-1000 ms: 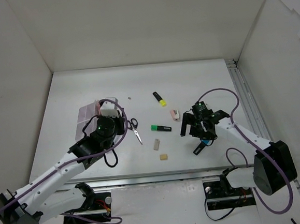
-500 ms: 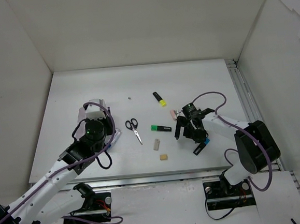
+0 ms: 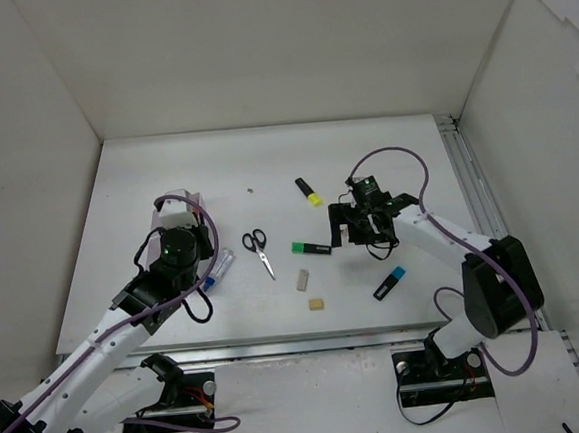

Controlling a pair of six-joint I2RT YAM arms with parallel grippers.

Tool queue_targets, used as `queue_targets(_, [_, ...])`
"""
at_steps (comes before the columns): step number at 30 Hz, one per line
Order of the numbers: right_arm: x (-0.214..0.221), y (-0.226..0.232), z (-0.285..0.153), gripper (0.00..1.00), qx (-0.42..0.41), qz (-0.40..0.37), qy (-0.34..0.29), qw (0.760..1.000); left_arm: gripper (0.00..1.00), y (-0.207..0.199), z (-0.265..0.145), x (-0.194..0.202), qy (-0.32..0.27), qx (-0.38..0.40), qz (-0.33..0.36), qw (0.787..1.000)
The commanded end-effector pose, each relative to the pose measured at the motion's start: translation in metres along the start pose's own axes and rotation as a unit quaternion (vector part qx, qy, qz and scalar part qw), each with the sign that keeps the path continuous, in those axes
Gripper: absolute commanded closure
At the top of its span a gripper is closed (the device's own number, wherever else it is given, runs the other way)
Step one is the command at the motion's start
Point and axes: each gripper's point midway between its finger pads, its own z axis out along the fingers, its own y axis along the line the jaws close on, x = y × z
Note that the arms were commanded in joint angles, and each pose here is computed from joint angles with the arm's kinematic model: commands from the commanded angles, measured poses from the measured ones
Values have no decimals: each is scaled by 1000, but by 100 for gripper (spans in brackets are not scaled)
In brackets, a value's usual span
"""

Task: Sort the stationery into containers
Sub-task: Close the pen cap on the pen.

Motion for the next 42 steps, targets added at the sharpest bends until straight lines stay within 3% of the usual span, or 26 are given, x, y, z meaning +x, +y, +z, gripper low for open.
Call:
queue_targets(1, [-9,-7,-40,2,-9,-83,-47,995,100,-14,1,-36,-44,25,-15,999])
queue_targets(4, [13,-33,-41,2,38,-116,-5,992,100,-17,8,-35,-43,37,-12,998])
queue_targets(7, [14,-25,-38,2,-5,-115,14,993,100,-23,11,-36,-39,52,-6,998])
queue_targets(10, [6,-45,-35,4,71,-113,34,990,100,-25,13,-39,-38,60,-1,998])
queue_targets(15, [-17,-56,-43,5,124,-216,51,967,100,-24,17,-43,-47,63,2,997])
queue_targets(22, [7,-56,-41,11,90,-247,103,959,100,-21,30,-45,-35,63,16,997])
queue_targets(31, [37,-83,-26,17,104,-295,211,926,100,-14,44,-46,-20,69,27,997])
queue_targets(40, [47,-85,-9,41,85,-311,252,913,100,-9,55,-46,-12,69,23,997])
queue_targets(42, [48,-86,-5,52,84,-314,257,910,100,-7,58,-46,-10,65,22,998])
